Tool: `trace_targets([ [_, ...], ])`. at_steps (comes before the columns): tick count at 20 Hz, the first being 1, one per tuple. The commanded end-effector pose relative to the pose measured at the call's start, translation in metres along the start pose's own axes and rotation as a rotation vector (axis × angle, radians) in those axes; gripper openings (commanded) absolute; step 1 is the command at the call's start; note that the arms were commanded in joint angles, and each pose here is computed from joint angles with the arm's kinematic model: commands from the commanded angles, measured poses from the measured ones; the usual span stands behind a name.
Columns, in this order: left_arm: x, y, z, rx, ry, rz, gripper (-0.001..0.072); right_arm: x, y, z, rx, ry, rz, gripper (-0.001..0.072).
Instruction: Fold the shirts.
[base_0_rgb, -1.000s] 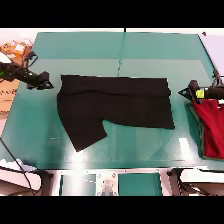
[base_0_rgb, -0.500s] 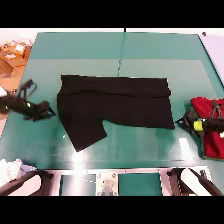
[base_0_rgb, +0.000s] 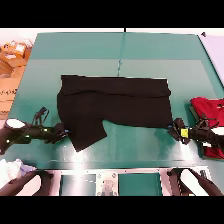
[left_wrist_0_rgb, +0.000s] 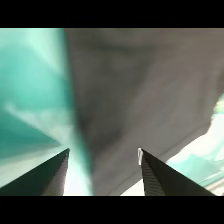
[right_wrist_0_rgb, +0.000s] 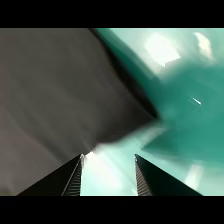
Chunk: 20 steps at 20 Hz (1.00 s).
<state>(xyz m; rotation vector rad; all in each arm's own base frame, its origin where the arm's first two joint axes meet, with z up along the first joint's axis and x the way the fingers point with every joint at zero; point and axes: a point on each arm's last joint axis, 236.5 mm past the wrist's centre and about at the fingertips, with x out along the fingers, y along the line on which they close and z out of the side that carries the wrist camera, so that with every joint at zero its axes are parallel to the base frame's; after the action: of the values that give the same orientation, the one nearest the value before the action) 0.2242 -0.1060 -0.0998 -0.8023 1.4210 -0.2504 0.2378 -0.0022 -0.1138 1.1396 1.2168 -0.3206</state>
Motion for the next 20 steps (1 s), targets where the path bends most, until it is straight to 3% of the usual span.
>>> trace_targets([
  [1, 0.026, -0.008, 0.006, 0.009, -0.077, -0.009, 0.0513, 0.021, 0.002, 0.011, 0.023, -0.034, -0.007, 0.0408],
  [2, 0.029, -0.014, 0.004, 0.027, -0.072, -0.012, 0.0362, 0.026, 0.004, 0.011, 0.018, -0.027, -0.014, 0.0407],
  [3, 0.028, -0.018, 0.005, 0.06, -0.064, -0.015, 0.0155, 0.028, 0.005, 0.013, 0.012, -0.023, -0.019, 0.0403],
  [4, 0.024, -0.023, 0.004, 0.099, -0.041, -0.013, 0.0023, 0.03, 0.008, 0.016, 0.009, -0.02, -0.019, 0.0397],
  [5, 0.021, -0.026, 0.003, 0.131, -0.016, -0.005, 0.0022, 0.03, 0.012, 0.018, 0.001, -0.018, -0.016, 0.0321],
  [6, 0.016, -0.027, 0.001, 0.161, 0.013, 0.016, 0.0021, 0.029, 0.016, 0.02, -0.051, -0.016, -0.01, 0.0096],
  [7, 0.01, -0.026, 0.001, 0.182, 0.04, 0.046, 0.0021, 0.026, 0.02, 0.022, -0.113, -0.01, -0.009, 0.0018],
  [13, -0.051, -0.019, -0.011, 0.317, 0.137, 0.252, 0.0021, -0.009, -0.004, 0.009, -0.182, 0.129, -0.114, 0.0016],
  [16, -0.068, -0.028, -0.028, 0.343, 0.145, 0.243, 0.0021, -0.033, -0.015, 0.006, -0.184, 0.117, -0.158, 0.0016],
  [20, -0.075, -0.049, -0.013, 0.376, 0.068, 0.201, 0.0021, -0.058, 0.022, 0.01, -0.23, 0.035, -0.057, 0.0016],
])
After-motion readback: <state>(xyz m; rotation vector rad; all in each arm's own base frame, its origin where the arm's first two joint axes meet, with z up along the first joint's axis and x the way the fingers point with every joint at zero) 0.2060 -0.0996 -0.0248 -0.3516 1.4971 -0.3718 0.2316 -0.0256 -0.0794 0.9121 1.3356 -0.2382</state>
